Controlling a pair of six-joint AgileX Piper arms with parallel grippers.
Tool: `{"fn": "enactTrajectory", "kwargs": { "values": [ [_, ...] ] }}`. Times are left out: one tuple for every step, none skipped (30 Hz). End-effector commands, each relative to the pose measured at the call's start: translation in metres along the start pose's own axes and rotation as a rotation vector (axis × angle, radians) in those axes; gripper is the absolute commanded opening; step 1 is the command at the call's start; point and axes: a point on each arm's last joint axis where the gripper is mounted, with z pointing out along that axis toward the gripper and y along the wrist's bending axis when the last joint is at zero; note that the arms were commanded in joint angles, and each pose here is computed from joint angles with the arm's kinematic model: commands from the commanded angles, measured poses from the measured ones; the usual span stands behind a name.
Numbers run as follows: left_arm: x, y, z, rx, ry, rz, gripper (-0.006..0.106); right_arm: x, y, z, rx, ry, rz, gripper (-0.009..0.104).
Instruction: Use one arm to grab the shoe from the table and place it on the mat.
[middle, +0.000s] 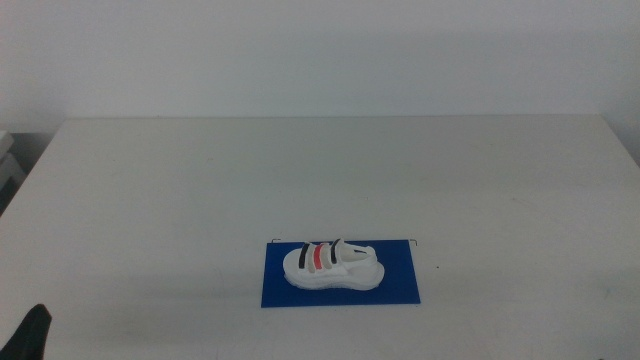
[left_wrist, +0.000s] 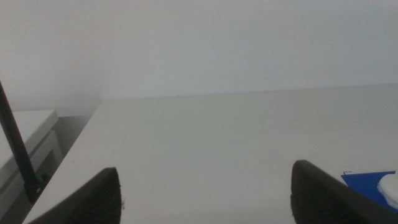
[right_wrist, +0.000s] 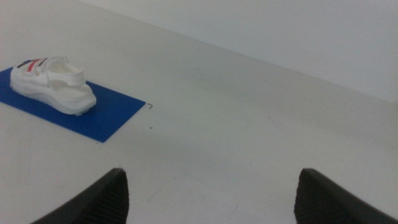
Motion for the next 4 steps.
{"fn": "enactTrajectory", "kwargs": {
  "values": [
    [-0.0059,0.0003,-0.001,-0.001,-0.089,-0.014,0.094,-0.0055,-0.0016,-0.0017,0.025,-0.087,-0.006,0.071],
    [-0.0059,0.0003,-0.001,-0.001,-0.089,-0.014,0.094,-0.0055,-0.0016,-0.0017,0.024,-0.087,-0.003,0.071],
    [-0.0059,0.0003,-0.001,-0.001,-0.089,-0.014,0.094,-0.0055,-0.0015,-0.0017,0.024,-0.087,-0.002,0.071],
    [-0.0059,0.0003,-0.001,-0.001,-0.089,-0.014,0.094,-0.0055,-0.0015,-0.0017,0.023,-0.087,0.0,0.071]
  ]
}}
